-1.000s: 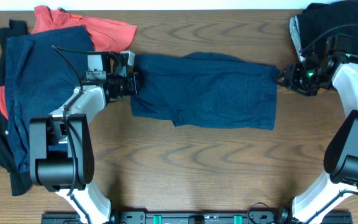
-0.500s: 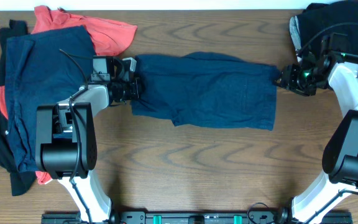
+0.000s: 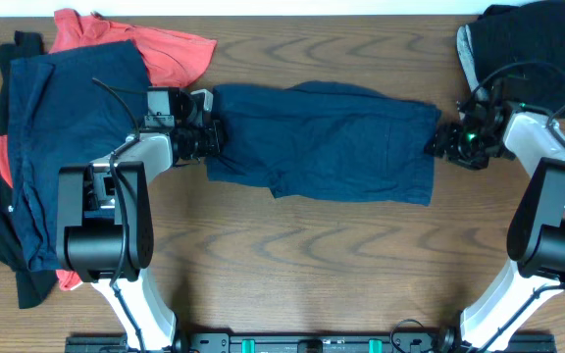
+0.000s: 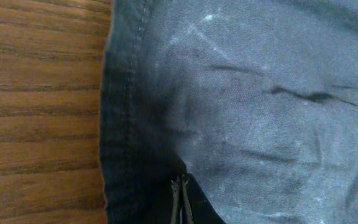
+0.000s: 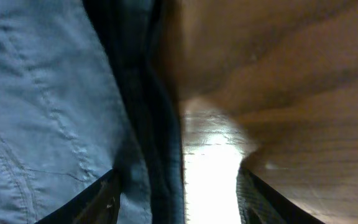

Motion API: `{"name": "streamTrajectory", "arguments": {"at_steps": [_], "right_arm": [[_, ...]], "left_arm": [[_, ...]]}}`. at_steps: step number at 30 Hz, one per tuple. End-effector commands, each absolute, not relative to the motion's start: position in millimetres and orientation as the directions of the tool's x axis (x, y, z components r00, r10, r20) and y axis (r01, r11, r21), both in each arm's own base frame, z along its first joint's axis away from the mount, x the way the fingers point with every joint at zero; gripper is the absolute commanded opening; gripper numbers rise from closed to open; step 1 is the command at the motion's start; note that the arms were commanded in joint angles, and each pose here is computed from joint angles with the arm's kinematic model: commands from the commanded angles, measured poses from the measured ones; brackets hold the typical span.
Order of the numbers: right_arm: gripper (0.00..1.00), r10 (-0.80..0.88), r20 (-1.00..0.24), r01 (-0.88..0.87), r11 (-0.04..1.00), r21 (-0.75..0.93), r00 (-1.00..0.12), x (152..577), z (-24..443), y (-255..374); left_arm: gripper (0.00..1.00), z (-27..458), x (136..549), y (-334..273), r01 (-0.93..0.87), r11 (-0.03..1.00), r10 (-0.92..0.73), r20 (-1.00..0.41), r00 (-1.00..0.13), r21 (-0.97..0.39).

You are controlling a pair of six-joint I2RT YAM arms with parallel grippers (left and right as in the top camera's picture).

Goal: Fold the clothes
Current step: 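Hold both ends of the folded shorts and pull them taut sideways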

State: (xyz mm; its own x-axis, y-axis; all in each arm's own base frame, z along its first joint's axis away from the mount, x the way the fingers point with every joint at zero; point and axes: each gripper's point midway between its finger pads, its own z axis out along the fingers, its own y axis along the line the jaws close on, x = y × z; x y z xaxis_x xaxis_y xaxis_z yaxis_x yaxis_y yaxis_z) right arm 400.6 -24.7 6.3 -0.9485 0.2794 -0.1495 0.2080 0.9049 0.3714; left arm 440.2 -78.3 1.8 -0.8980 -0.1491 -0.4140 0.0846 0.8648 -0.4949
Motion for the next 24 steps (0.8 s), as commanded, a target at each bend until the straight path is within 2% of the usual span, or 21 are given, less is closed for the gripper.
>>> {"name": "streamTrajectory", "arguments": {"at_steps": [1, 10, 15, 20, 22, 24], "right_arm": [[0.58, 0.277, -0.125, 0.215, 0.906, 0.366, -0.953, 393, -8, -17], [0.57, 0.258, -0.138, 0.197, 0.916, 0.350, -0.956, 389, -24, 5], [0.43, 0.271, -0.136, 0.227, 0.935, 0.274, -0.953, 387, -31, 17], [0.18, 0.291, -0.144, 0.264, 0.947, 0.183, -0.946, 386, -35, 21], [0.01, 0.301, -0.141, 0.274, 0.944, 0.184, -0.943, 385, -35, 21], [0.01, 0.316, -0.132, 0.290, 0.939, 0.185, -0.939, 384, -33, 18]], "left_arm": [[0.06, -18, 439, -63, 0.020, 0.900, -0.166, -0.384, -0.908, -0.436], [0.06, -18, 439, -63, 0.020, 0.900, -0.166, -0.385, -0.908, -0.435], [0.06, -18, 439, -63, 0.020, 0.900, -0.166, -0.385, -0.908, -0.435], [0.06, -18, 439, -63, 0.020, 0.900, -0.165, -0.385, -0.908, -0.435], [0.06, -18, 439, -63, 0.020, 0.900, -0.165, -0.385, -0.908, -0.435], [0.06, -18, 439, -63, 0.020, 0.900, -0.166, -0.385, -0.908, -0.435]]}}
